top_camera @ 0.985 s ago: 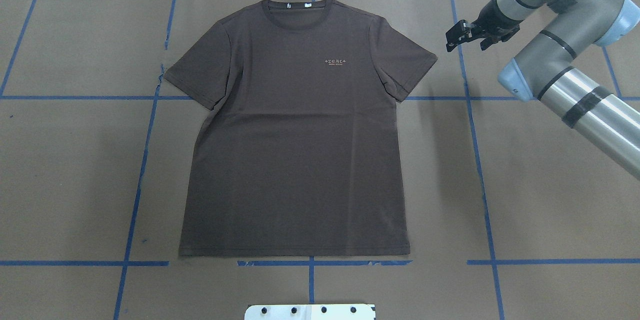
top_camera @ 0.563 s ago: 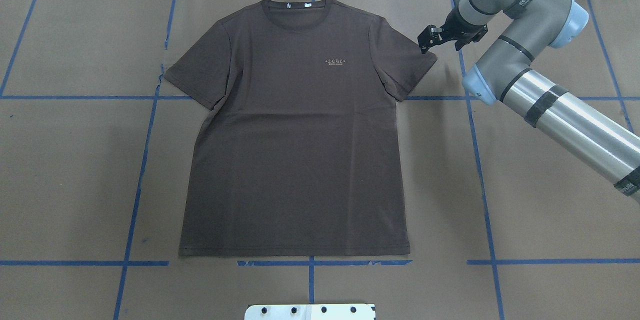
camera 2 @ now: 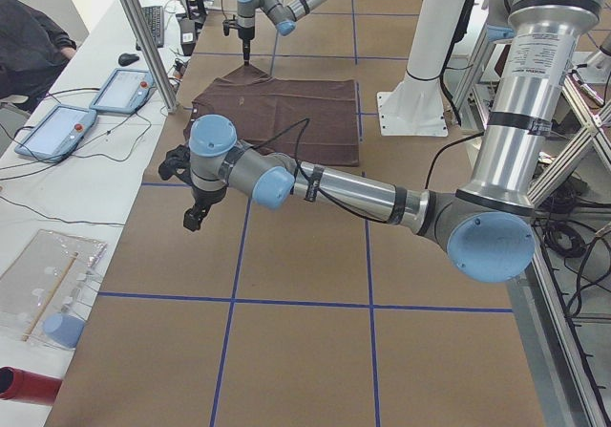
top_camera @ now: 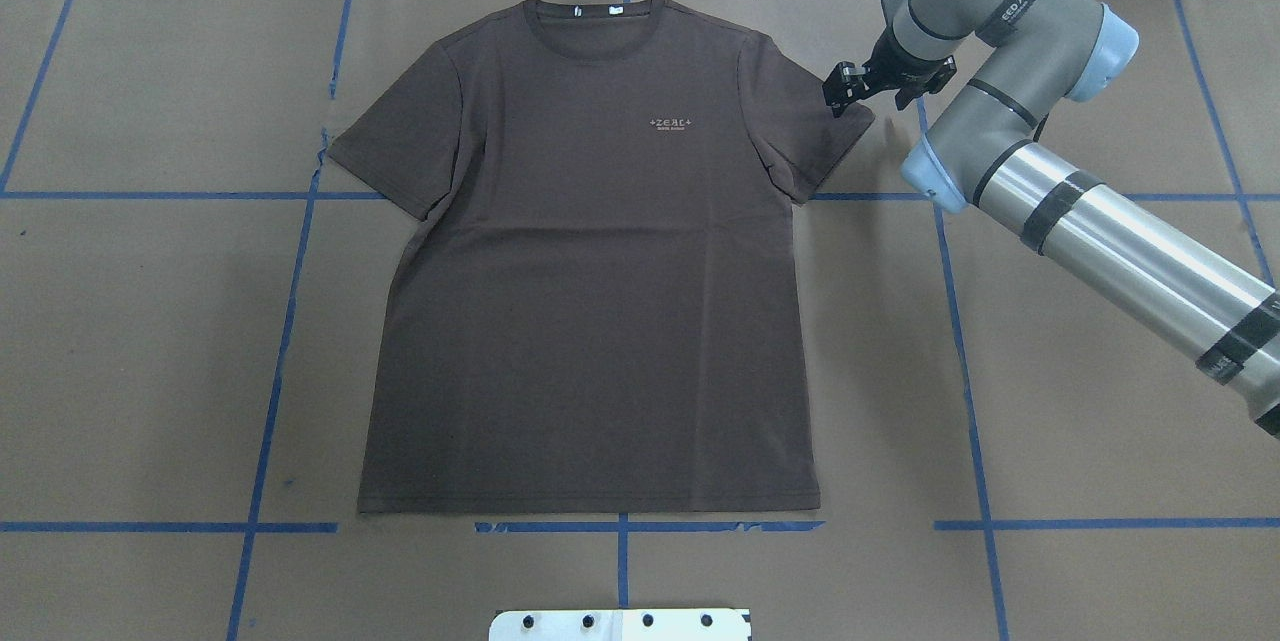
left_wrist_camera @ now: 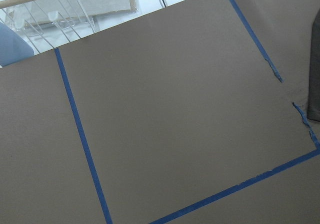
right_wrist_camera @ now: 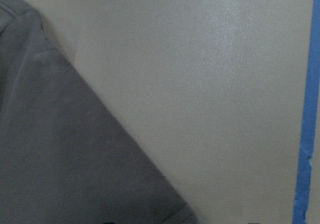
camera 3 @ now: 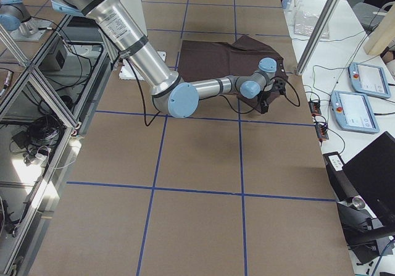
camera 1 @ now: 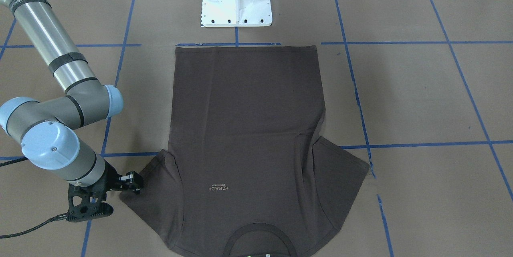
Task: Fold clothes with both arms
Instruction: 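Move the right gripper to the sleeve nearest it and grasp its edge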
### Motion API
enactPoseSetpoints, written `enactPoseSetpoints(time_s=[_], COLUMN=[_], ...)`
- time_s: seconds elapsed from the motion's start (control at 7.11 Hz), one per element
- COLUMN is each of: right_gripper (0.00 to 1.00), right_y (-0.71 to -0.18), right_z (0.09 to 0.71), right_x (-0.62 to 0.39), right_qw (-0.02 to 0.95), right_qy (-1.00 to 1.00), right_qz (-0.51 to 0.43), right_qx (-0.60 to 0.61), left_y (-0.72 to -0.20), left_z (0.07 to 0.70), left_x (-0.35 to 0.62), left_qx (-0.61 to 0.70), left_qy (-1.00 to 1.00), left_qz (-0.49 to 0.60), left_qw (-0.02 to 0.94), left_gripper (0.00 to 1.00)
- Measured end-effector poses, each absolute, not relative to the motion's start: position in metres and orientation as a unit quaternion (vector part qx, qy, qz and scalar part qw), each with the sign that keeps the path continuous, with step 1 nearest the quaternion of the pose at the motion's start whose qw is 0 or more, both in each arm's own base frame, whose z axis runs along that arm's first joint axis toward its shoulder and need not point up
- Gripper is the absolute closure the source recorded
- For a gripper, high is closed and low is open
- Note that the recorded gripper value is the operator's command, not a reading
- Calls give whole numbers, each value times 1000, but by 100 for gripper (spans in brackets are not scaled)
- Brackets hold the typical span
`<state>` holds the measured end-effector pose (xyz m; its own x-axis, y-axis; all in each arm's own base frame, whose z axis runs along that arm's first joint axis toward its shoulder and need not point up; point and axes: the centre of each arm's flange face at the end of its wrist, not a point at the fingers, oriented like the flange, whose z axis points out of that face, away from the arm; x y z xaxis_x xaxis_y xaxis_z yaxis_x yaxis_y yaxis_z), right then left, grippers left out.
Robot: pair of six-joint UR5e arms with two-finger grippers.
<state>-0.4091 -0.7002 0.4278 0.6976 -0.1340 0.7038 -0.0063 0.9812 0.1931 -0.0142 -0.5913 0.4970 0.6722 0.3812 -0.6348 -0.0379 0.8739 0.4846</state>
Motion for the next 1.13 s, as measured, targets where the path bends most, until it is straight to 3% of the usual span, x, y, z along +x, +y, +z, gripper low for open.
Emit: enactPoseSetpoints(time_s=[0.28,0.84,1.13], right_gripper=[23,95,100], right_y=[-701,-704,-706], right_z=[435,435,432], right_x=[-410,-415,-417], right_qw=[919,920,920], right_qy=[-384,-381,-381], right_qz=[-33,-33,-33], right_qx=[85,81,80], left_y=[-591,-591,-592], left_z=[496,494,493], left_x=[-14,-15,-15], left_qx=[222,224,225], left_qy=[387,388,388], left_qz=[118,118,118], left_qw=[887,886,886], left_gripper=[0,0,0])
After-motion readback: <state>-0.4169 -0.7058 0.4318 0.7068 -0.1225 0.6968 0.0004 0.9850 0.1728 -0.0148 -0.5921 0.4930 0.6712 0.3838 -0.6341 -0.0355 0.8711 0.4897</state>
